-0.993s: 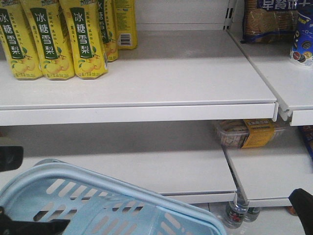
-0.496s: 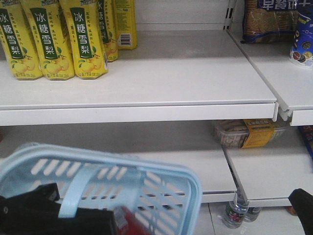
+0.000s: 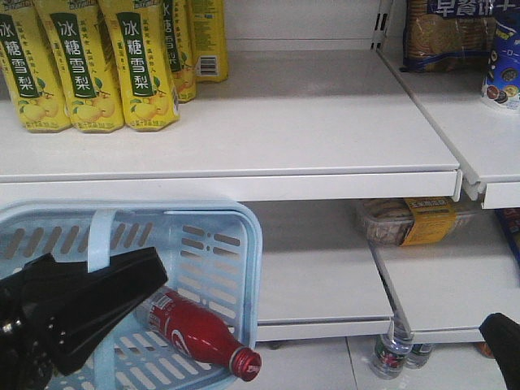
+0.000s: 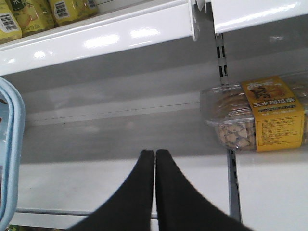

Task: Place coke in basket with both arms
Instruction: 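Swing the basket with the bottle away from the shelf using the left arm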

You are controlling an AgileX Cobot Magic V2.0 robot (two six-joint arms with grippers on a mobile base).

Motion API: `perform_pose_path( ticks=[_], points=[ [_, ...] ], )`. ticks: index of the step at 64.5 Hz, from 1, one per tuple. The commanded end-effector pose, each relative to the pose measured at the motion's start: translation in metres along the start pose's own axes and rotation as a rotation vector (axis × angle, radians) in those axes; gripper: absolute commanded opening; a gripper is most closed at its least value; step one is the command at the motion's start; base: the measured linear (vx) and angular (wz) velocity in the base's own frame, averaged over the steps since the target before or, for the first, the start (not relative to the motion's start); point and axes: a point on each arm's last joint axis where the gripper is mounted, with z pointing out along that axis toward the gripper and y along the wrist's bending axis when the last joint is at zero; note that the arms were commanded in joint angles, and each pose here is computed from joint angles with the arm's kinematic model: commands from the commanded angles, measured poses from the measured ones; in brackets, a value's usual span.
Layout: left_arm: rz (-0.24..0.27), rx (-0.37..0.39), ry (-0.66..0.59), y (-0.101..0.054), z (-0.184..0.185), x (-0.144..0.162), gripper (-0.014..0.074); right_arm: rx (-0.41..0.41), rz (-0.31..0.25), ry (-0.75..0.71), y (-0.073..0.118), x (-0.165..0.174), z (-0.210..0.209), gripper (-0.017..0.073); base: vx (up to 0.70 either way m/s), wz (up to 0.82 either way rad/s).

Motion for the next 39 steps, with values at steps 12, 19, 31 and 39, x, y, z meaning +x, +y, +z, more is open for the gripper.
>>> perform_pose_path(
  ticks=[12, 19, 31, 39],
  points=[
    [0.062, -0.248, -0.135, 0.014, -0.017, -0.01, -0.0007, 0.021, -0.025, -0.023, 0.0, -0.009, 0.0, -0.0004, 0.0, 0.0],
    [0.095, -0.338, -0.114, 0.019, -0.026, -0.006, -0.0007, 0.02, -0.025, -0.022, 0.0, -0.009, 0.0, -0.0004, 0.0, 0.0],
    [0.239, -0.378, -0.114, 0.018, -0.041, -0.002, -0.0007, 0.02, -0.025, -0.022, 0.0, -0.009, 0.0, -0.0004, 0.0, 0.0],
    [0.302, -0.382, -0.13, 0.017, -0.055, 0.006, -0.0007, 0.02, -0.025, -0.022, 0.0, -0.009, 0.0, -0.0004, 0.0, 0.0]
  ],
)
